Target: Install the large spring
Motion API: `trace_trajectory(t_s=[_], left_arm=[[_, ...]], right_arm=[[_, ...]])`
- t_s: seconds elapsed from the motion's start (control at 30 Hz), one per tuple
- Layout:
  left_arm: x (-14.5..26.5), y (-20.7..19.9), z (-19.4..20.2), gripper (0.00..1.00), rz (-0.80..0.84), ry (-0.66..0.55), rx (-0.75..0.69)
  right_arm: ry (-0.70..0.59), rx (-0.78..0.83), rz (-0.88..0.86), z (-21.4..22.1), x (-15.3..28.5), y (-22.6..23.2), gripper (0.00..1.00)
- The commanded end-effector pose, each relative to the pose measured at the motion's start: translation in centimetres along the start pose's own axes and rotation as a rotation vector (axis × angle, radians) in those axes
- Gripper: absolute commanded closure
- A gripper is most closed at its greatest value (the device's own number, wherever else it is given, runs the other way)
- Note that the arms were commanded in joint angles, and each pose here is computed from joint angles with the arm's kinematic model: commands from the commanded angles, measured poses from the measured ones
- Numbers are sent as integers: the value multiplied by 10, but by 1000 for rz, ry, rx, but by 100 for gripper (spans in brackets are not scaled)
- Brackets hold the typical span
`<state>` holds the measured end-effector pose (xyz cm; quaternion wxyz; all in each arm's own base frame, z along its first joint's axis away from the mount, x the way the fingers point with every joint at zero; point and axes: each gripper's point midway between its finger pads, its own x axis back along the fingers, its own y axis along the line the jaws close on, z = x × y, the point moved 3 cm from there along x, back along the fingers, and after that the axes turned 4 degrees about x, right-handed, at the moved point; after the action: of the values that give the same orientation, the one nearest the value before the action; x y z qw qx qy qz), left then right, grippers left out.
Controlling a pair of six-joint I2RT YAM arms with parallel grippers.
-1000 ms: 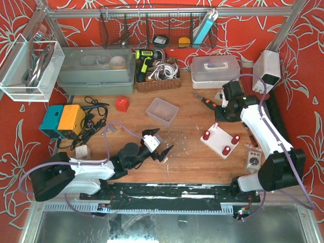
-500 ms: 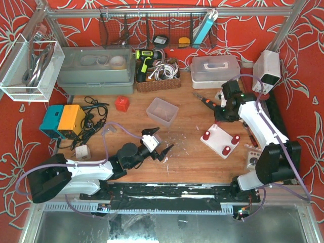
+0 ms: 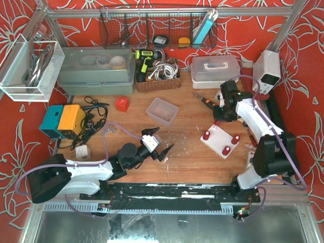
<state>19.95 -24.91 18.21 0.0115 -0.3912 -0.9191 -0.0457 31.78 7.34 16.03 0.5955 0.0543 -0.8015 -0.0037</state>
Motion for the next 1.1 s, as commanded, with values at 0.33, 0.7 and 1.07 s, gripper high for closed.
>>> trace_trajectory(t_s=[0.33,0.7,1.07], left_arm=[[0,5,-2,0,-49,-11,-22],[-11,25,4,0,-196,101,-24],[-1,140,-8,0,-579,99,117]], right_arm=[[43,-19,2,-3,-32,-5,67],[-196,-54,56,-27,35,-12,41],[-890,-29,374,-44,110,-58,1]])
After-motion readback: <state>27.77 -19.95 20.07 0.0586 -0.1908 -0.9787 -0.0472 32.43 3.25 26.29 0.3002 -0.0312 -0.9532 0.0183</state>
